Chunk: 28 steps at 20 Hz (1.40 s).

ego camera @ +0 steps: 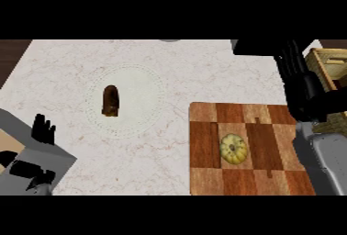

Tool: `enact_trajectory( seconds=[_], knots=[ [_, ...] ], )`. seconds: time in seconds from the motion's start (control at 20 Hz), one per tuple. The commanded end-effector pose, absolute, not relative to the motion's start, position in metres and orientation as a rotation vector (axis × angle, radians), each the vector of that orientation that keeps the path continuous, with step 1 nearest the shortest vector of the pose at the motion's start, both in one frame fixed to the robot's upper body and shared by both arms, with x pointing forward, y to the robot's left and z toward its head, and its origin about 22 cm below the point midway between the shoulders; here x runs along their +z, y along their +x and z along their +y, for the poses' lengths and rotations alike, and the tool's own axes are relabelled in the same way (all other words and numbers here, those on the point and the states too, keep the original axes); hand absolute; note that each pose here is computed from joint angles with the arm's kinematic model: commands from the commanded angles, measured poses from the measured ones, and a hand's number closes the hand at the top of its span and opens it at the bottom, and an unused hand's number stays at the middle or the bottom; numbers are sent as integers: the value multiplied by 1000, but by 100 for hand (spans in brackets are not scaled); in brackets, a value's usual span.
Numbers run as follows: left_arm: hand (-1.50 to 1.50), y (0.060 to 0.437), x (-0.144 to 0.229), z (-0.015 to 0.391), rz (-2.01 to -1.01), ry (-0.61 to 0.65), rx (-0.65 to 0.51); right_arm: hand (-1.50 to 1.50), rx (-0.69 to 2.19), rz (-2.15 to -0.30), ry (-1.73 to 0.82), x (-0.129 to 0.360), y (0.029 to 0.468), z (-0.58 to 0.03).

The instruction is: Pick the squash from the cutting board and place it in the basket

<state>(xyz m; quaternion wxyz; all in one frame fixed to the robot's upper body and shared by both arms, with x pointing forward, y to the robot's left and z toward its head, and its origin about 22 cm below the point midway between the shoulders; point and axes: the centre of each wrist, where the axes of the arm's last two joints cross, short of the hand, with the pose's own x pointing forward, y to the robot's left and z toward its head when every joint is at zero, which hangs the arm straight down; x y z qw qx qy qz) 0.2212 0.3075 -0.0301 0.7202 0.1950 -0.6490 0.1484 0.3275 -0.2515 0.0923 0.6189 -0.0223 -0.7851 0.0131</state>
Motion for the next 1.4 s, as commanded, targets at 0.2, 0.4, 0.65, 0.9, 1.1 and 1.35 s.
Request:
enact_trajectory(
  seconds=[0.2, 0.4, 0.65, 0.9, 1.1, 1.35],
  knots=[
    [0, 273, 46, 297, -1724, 367, -206, 150, 677, -1591, 45, 62, 317, -147],
    [0, 287, 78, 288, -1753, 289, -364, 150, 434, -1515, 317, 24, 277, -68],
    [0, 286, 73, 280, -1725, 264, -401, -150, 673, -1668, -92, 11, 253, -19],
    [0, 283, 71, 285, -1689, 282, -391, -150, 956, -1646, -543, 32, 291, -13],
    [0, 287, 76, 291, -1683, 298, -385, -150, 1216, -1392, -862, 51, 321, -15],
    [0, 290, 78, 287, -1681, 279, -404, -150, 1567, -1016, -951, 85, 323, 21]
  ],
)
